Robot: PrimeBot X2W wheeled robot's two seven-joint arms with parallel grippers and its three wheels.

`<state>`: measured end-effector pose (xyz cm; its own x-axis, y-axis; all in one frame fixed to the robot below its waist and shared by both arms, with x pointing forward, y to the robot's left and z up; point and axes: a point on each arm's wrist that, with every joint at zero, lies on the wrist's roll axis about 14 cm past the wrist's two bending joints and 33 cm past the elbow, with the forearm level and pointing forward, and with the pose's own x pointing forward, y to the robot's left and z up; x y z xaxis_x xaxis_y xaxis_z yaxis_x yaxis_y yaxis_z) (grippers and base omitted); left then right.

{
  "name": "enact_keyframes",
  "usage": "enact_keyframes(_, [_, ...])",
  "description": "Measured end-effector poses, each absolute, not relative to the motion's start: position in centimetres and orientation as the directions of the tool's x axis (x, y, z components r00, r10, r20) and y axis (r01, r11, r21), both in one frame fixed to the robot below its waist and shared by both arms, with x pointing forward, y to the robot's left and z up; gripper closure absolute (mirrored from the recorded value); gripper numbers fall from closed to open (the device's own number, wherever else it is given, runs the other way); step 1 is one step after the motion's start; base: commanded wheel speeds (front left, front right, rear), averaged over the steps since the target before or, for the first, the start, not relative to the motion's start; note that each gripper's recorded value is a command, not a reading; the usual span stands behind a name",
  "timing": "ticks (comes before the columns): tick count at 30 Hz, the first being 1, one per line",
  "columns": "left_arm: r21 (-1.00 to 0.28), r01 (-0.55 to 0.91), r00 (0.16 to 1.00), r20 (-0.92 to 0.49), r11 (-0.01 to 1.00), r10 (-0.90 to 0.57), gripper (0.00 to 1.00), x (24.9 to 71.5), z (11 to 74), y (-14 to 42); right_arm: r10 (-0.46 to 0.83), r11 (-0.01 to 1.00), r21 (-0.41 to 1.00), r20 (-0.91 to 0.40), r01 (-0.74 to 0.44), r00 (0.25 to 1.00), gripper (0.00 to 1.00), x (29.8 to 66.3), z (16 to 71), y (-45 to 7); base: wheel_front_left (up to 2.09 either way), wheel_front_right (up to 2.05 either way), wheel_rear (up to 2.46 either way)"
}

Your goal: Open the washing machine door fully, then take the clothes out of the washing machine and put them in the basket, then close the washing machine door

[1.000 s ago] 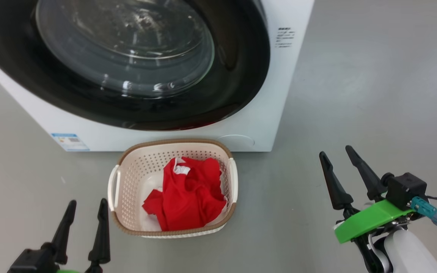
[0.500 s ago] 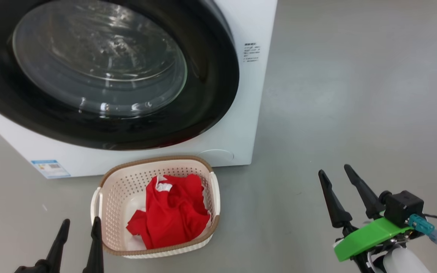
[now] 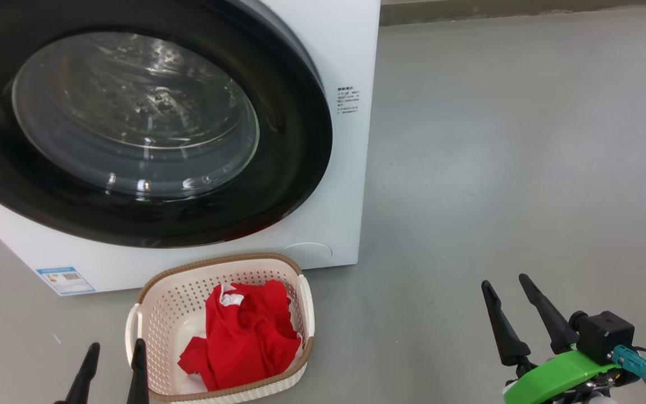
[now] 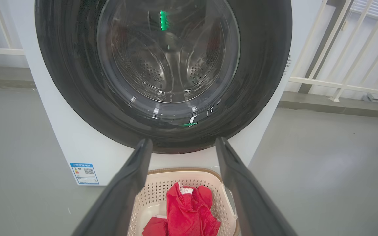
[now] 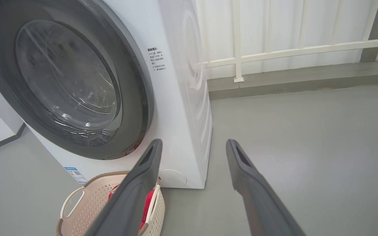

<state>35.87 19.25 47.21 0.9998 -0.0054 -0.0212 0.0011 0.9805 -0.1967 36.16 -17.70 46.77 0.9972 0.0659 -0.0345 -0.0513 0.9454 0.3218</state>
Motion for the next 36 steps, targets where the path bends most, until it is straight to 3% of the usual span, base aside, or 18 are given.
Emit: enact_keyframes(36, [-0.191, -0.011, 1.0, -0.028, 0.982, 0.005, 0.0, 35.39, 47.03, 19.74, 0.033, 0.947, 0.322, -0.039, -0.019, 0.999, 0.0, 35.36, 46.56, -18.65, 0.0, 0.0, 0.0])
